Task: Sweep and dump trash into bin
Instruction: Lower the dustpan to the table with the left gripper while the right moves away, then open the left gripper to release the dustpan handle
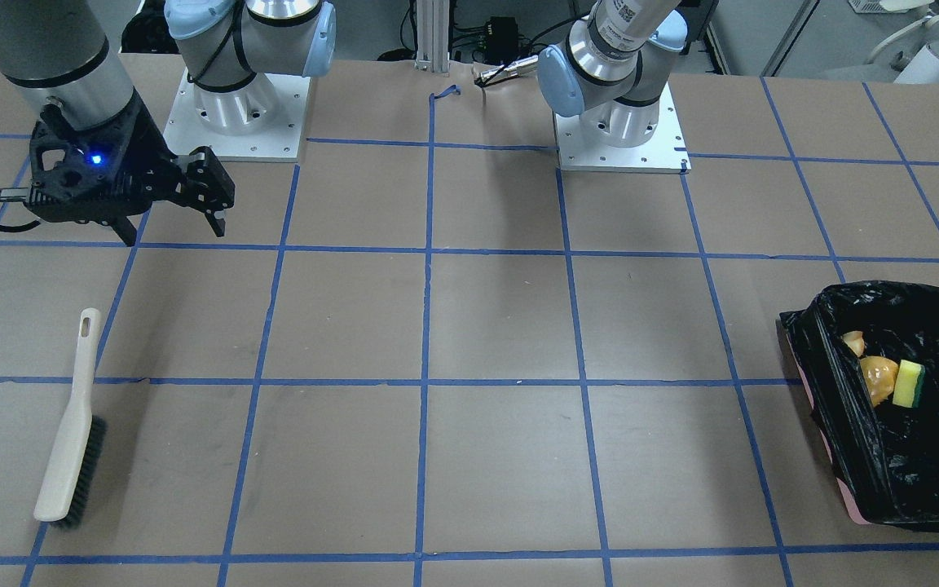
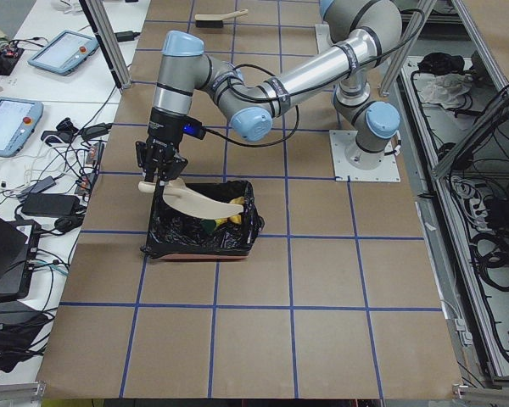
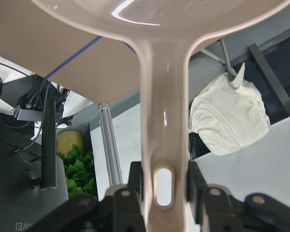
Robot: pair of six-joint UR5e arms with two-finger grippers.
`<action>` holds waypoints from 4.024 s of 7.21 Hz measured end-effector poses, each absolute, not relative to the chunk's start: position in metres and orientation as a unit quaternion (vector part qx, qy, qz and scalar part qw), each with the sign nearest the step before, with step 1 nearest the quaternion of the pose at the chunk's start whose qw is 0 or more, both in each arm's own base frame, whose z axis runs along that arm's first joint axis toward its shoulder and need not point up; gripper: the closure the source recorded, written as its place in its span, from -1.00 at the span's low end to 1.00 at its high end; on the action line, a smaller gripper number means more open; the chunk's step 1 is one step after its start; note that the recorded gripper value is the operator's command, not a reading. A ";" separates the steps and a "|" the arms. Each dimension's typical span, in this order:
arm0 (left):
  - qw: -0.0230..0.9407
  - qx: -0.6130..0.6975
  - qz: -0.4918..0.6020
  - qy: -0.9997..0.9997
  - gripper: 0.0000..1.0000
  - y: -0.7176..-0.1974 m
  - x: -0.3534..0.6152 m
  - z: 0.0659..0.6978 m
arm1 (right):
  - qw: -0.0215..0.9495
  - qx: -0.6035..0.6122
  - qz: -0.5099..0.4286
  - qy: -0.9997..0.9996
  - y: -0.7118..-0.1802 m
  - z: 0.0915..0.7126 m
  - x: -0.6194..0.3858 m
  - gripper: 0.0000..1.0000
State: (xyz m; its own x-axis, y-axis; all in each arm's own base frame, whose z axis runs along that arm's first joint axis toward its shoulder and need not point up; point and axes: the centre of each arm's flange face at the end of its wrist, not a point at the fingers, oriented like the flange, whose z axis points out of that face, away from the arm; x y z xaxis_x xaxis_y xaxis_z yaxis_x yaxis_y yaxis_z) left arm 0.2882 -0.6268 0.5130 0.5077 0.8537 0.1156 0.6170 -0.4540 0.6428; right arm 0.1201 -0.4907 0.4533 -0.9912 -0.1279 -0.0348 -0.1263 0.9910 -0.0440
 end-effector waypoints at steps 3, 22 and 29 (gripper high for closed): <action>0.195 0.826 0.054 0.525 1.00 -0.635 0.250 0.506 | -0.007 -0.084 0.017 0.996 -0.484 0.441 0.129 -1.00; 0.034 0.724 0.018 0.689 0.72 -0.686 0.018 0.259 | -0.006 -0.075 0.005 0.997 -0.461 0.470 0.129 -1.00; 0.055 0.719 -0.008 0.693 -0.80 -0.685 0.004 0.297 | -0.006 -0.081 0.004 0.997 -0.461 0.470 0.130 -1.00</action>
State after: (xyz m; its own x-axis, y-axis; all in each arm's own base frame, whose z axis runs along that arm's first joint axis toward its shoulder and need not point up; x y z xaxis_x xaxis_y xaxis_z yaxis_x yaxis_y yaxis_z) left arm 0.0037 -0.6852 0.2971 0.0404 0.9953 -0.0885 0.9971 -0.0344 0.0679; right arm 0.1295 -0.4615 0.4699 -0.9869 -0.1609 0.0119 -0.1608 0.9869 0.0095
